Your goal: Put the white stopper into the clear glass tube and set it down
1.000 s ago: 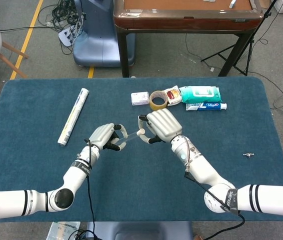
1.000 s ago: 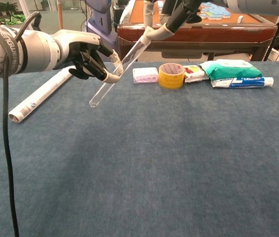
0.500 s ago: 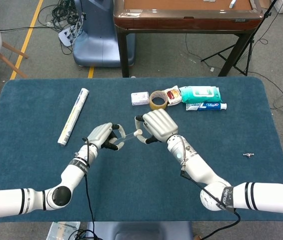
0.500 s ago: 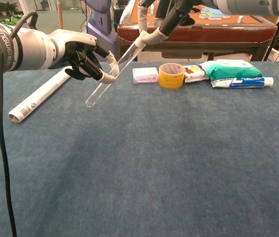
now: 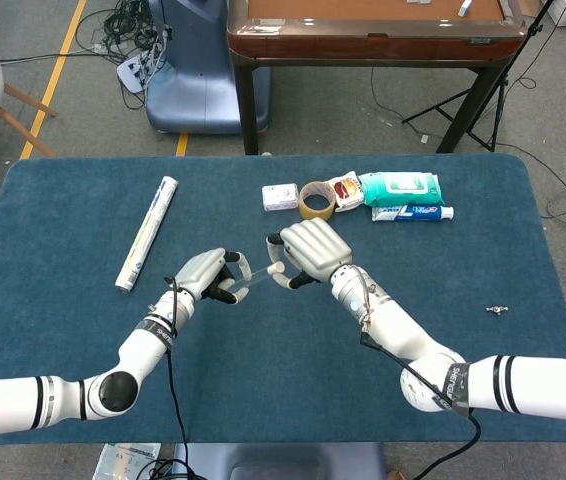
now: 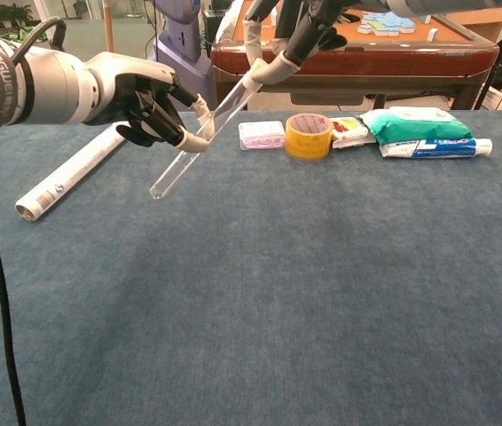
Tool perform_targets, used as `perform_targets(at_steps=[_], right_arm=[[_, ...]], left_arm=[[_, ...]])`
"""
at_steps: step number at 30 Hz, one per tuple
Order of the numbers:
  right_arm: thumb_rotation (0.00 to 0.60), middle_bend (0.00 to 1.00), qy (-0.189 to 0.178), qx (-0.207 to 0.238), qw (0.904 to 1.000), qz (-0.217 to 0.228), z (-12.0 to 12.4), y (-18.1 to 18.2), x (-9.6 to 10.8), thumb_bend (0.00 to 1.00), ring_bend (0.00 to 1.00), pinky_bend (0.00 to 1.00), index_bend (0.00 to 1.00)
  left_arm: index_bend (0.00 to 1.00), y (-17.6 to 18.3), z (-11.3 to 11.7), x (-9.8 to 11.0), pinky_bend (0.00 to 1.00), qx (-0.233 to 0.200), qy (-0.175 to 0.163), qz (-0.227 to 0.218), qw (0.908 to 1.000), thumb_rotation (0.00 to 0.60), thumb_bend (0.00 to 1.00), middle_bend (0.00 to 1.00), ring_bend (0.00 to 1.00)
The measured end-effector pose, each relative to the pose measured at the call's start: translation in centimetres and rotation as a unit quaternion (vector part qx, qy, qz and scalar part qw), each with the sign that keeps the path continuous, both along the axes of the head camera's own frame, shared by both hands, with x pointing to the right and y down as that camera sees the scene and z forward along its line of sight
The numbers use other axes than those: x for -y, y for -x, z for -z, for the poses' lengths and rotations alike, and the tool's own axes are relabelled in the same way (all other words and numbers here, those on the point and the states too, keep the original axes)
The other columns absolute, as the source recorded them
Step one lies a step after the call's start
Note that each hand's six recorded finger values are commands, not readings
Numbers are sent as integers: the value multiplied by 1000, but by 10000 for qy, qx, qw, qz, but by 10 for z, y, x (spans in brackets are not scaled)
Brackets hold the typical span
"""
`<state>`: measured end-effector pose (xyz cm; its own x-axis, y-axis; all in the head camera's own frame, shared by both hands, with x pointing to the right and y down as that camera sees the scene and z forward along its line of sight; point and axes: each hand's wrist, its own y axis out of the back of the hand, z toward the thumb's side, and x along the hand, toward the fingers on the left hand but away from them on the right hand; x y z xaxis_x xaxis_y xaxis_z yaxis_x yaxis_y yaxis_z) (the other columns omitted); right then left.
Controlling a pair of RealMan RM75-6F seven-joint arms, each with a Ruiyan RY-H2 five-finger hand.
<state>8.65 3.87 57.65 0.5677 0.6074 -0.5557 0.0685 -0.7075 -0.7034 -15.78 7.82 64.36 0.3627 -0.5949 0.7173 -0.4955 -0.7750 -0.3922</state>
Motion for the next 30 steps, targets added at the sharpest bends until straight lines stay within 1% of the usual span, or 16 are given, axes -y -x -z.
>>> perform_targets(at_steps=[6,18,27,30], right_arm=[[600,874,98,-5,9999,31,0,0,1,371,905,837,596],[600,868,157,-26,9998,79,2,1,3,371,904,837,589],[600,859,201,-40,9998,85,2,0,4,366,900,837,508],[600,859,197,-43,9998,78,2,0,5,345,899,837,472]], left_arm=[[617,1,0,-1,1000,-8,9,-23,10000,600,354,1000,996],[617,1,0,-1,1000,-41,35,-26,10000,600,354,1000,997],[617,2,-1,0,1000,-65,75,-5,10000,600,354,1000,996],[617,2,-2,0,1000,-66,81,1,9999,600,354,1000,996]])
